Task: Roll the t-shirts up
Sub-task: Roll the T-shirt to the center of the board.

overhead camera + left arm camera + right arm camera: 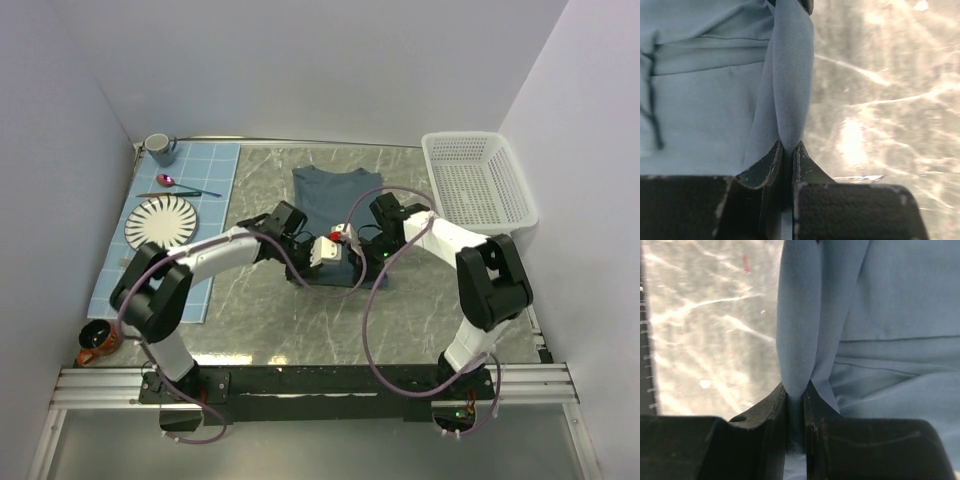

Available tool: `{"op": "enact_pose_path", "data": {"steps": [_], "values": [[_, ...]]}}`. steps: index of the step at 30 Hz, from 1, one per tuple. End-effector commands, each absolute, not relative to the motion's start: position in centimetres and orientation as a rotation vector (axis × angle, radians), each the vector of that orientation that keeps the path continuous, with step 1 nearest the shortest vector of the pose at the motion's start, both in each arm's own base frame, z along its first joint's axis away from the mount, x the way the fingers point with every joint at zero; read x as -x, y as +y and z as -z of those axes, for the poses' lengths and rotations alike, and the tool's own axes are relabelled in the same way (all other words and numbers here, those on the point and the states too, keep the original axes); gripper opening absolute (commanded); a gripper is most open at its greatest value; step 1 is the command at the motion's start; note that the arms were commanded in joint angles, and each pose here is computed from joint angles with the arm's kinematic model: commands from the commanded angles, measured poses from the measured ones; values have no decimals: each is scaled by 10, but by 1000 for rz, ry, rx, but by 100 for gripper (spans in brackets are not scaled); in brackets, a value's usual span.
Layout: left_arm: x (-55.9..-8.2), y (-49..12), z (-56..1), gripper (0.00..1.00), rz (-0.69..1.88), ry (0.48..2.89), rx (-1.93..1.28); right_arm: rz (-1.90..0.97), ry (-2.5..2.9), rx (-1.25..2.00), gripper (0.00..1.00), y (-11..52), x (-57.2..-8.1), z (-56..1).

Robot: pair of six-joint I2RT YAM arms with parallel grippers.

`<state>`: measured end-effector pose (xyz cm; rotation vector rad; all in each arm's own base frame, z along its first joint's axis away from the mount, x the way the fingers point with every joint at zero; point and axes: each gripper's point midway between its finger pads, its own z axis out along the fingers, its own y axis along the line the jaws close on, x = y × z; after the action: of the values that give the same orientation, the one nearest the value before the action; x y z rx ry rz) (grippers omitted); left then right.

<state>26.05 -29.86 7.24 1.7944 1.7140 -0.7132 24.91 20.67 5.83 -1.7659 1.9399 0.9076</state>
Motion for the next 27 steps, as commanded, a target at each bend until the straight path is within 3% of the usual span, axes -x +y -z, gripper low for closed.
{"op": "enact_pose_path", "data": {"steps": [1,7,15,20,27], "values": [[-237,-292,-77,8,986,1896,-1774,-1190,2162,1712,11,189,-207,-63],[-246,-287,-69,8,1184,2061,-1728,-1383,2288,1592,12,182,-202,-61],[-277,-280,-34,9,1208,2150,-1803,-1565,2437,1452,12,181,-229,-57],[-277,-272,-25,9,1198,2179,-1817,-1528,2571,1369,13,174,-262,-40],[-293,-266,-13,13,1159,2273,-1677,-1493,2631,1393,14,162,-266,-22]]}}
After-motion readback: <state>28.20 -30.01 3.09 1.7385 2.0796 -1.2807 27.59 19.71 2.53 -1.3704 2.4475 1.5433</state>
